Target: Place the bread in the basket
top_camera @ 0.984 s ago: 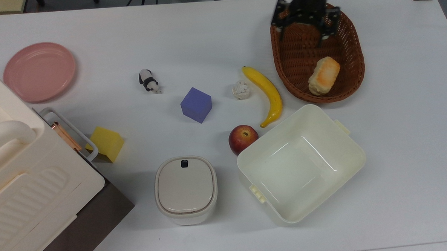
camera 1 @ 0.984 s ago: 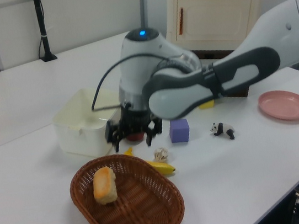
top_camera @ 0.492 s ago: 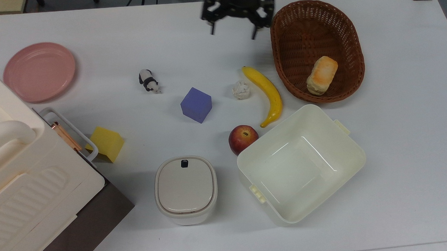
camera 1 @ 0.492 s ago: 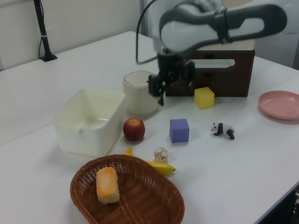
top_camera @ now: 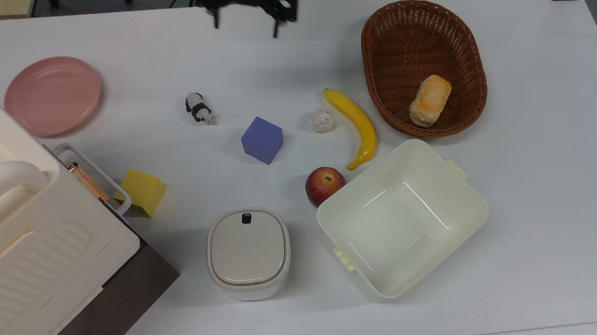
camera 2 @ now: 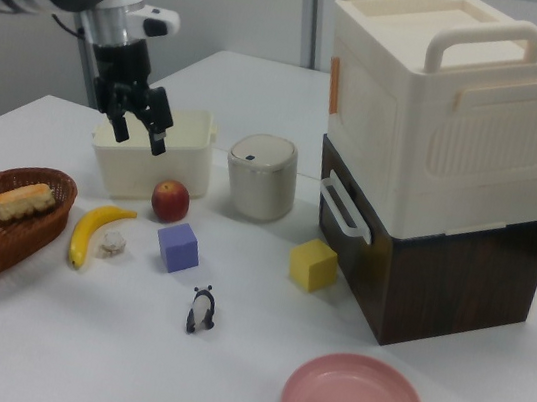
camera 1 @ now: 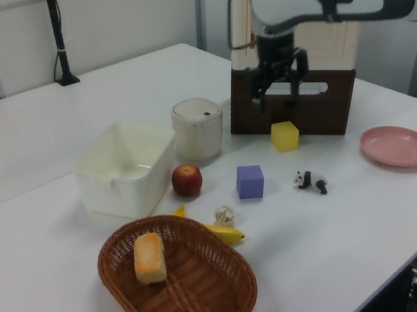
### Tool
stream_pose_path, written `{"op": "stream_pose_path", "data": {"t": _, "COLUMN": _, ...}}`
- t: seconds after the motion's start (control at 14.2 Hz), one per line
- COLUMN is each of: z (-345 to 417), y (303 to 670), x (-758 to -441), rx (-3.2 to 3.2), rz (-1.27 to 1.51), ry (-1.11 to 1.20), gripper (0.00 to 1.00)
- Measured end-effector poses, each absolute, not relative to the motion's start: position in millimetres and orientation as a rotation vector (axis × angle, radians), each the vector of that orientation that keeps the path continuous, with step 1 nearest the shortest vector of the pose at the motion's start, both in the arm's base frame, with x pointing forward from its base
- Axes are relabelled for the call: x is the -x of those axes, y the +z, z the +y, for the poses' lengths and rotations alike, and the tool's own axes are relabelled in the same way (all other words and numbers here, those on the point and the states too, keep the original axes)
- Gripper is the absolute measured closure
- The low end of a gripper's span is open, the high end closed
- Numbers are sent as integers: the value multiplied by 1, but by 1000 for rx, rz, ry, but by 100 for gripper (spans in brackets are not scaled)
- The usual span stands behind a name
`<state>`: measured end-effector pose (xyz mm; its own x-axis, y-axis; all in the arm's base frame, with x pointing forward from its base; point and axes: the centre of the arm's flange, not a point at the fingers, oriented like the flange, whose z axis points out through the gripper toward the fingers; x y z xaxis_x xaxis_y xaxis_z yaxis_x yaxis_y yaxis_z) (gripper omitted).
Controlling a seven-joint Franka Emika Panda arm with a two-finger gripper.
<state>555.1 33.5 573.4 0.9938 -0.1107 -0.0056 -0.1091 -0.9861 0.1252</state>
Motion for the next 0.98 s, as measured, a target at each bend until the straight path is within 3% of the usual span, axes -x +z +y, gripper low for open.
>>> {"op": "stream_pose_path", "data": {"t": 0.35, "z": -7, "y": 606, "x": -548, "rx": -3090, "rz": -150, "ry": -23, "gripper": 0}}
{"op": "stream_pose_path", "data": {"t": 0.98, "z": -2, "y": 599, "x": -550, "rx": -3124, "rz": -132, "ry": -46, "gripper": 0}}
